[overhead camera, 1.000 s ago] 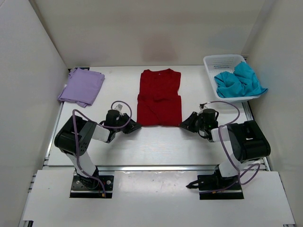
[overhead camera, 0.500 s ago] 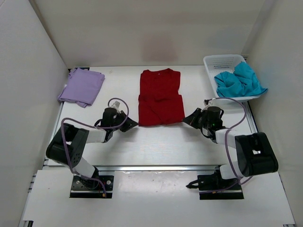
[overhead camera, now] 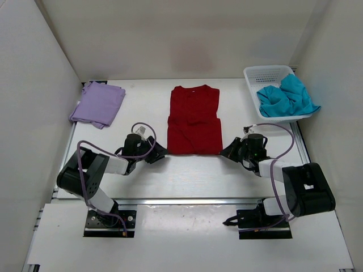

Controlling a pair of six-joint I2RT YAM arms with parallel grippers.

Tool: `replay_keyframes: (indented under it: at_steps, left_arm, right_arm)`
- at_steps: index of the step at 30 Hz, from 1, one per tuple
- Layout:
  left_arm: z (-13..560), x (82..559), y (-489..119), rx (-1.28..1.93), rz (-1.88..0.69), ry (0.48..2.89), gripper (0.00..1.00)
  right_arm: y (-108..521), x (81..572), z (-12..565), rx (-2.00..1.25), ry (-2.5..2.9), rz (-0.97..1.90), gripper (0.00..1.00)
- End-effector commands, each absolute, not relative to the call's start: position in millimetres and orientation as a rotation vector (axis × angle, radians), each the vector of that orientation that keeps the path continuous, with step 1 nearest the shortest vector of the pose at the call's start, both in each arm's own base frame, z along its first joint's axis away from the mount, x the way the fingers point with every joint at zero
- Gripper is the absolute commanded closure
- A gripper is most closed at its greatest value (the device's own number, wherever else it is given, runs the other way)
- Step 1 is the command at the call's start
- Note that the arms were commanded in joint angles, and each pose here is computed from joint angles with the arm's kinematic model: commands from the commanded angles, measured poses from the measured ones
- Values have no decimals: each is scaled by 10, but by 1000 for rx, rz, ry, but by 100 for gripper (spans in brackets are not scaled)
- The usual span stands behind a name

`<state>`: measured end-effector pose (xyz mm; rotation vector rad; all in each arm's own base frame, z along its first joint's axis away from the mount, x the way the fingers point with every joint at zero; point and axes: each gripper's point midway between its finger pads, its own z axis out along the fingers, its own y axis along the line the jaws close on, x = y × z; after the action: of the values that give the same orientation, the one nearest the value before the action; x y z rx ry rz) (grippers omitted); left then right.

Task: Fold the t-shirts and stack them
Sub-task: Fold the folded rectangular tshirt in 1/3 of the way

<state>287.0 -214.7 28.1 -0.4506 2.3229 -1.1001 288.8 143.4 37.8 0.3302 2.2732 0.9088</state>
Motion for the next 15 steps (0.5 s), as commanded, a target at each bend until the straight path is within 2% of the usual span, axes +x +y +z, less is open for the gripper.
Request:
replay_keyframes:
  at_steps: [1,6,11,13,15]
  left_arm:
    - [400,3007,-2226,-438,-1136,2265,40]
    - [390,3123,-2299,-465,-1145,2262,40]
    - [294,3169,-2353,-464,-1133,2294,64]
    - [311,3176,-2369,-459,-1141,2297,85]
    - [333,3187,-2356,-457,-1140,2291,96]
  right_arm:
    - [1456,2917,375,288,2260,921,100]
    - [1477,2958,421,274,2239,935,100]
    - [1480,2968,440,269,2230,943,100]
    - [1462,2969,427,279,2231,933,100]
    - [1447,2957,410,293,2231,936,100]
